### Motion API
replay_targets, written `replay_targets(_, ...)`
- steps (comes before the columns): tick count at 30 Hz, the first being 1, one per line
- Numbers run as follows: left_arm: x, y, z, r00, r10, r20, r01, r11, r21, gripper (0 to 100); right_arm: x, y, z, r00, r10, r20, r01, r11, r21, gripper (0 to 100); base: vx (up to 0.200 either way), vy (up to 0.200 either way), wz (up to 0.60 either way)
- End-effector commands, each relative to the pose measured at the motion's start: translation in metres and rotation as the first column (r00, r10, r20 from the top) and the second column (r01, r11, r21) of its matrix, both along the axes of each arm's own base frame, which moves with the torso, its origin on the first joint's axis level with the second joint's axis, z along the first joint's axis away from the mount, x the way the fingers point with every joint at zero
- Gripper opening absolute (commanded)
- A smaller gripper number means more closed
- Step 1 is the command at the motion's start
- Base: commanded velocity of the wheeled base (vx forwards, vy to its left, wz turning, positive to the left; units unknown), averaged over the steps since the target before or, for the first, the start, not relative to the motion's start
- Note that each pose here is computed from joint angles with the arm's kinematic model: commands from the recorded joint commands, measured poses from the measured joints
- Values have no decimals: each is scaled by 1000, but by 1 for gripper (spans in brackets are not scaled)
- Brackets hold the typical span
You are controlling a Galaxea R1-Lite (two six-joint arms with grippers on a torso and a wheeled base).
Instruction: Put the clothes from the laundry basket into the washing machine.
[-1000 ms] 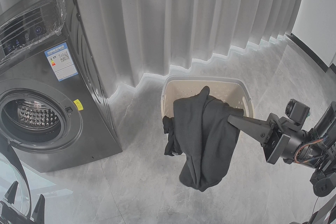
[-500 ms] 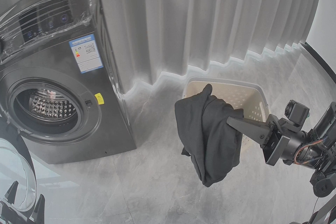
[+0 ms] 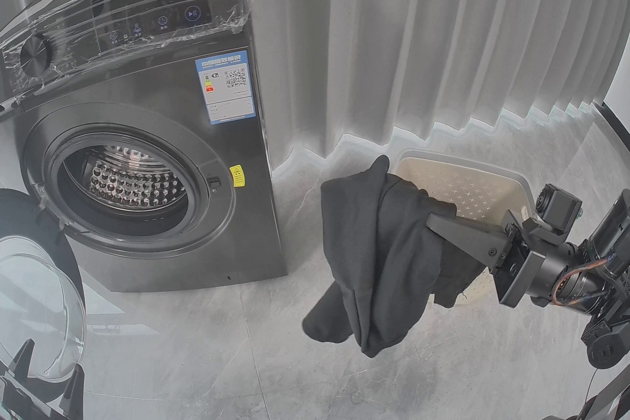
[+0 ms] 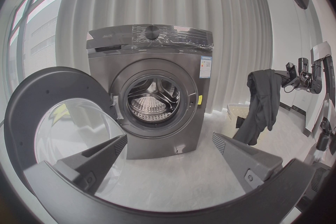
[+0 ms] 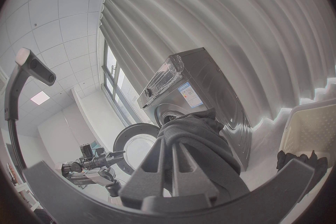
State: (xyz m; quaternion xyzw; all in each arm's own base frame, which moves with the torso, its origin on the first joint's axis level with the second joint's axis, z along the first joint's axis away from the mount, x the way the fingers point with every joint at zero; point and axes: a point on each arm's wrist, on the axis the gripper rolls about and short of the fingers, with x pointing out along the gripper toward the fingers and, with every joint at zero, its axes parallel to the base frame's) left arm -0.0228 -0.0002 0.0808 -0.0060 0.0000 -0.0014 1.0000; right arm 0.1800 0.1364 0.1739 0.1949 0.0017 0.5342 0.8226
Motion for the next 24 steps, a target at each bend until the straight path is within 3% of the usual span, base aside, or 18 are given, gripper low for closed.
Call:
replay_targets(1,0,0,-5,1000,1,0,-1,1000,-2,100,0,0,0,1000,5,-2,-5,1000,0,0,0,0,600)
replay_targets(22,0,0,-5,1000,1,0,-1,1000,-3,100,-4,4,-3,999,22,-25,-22,1000,-4,0,0,0,0)
replay_targets(24,0,0,-5,1000,1,0,-1,1000,-3,100,-4,4,-3,999,27,-26,-27,1000,-4,0,0,0,600)
